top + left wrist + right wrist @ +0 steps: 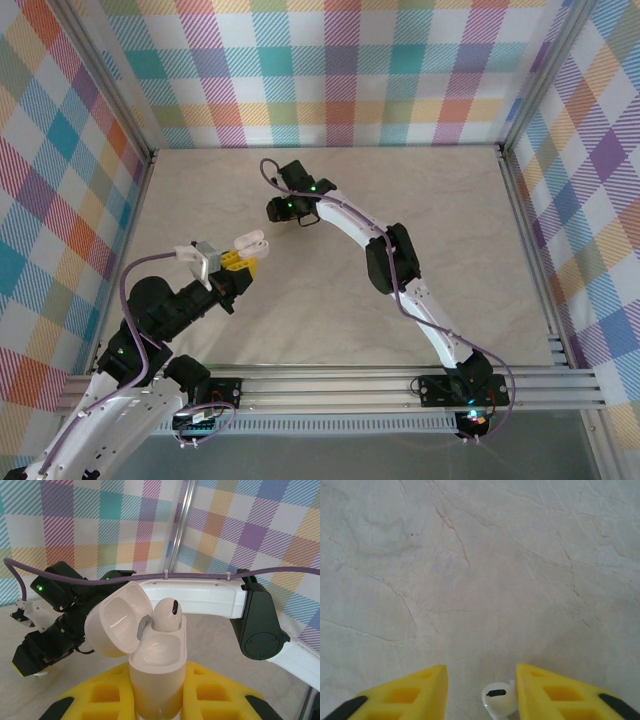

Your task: Insert the wireless bluetooth earbuds into the charging case

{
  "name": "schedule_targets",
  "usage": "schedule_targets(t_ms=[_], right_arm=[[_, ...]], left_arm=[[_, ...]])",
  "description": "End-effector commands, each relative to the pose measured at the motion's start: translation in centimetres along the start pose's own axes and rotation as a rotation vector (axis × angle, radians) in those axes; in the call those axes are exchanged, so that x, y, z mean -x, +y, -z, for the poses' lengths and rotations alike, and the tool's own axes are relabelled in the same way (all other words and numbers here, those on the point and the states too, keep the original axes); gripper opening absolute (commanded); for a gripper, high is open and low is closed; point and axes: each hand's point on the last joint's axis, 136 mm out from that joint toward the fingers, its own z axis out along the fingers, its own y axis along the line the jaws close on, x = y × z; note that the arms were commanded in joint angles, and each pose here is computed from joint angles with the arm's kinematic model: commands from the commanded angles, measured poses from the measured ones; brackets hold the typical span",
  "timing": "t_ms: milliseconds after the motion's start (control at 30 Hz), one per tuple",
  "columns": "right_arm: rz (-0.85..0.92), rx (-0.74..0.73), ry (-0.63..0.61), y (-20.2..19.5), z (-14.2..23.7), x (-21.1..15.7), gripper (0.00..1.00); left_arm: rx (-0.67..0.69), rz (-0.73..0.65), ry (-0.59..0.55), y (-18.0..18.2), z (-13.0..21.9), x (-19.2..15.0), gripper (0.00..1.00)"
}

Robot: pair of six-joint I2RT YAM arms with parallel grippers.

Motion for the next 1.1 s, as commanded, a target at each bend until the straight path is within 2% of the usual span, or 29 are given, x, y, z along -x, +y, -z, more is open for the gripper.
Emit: schedule_targets(t_ms=[0,200,367,1067], right_arm=[[-0.039,-0.018,0.053,-0.4,-0.3,-1.4,0.36],[-0.069,-0.060,0.140,-0.9,-0.5,-4.1,0.31],[-0.067,-0.118,0.162,-1.8,-0.2,-5.2,0.26],[-0.020,-0.164,0.161,-1.9,2.2,-4.6,0.21]], left_arm=[[-0.003,-0.004,-0.037,-0.1,0.2,0.6,0.00],[-0.010,0.006,-0.044,-0.3,0.3,0.8,0.00],[-0.015,0.011,-0.045,-0.4,0.4,0.8,0.00],[-0.010,0.030,-0.057,-0.3,0.8,0.7,0.00]])
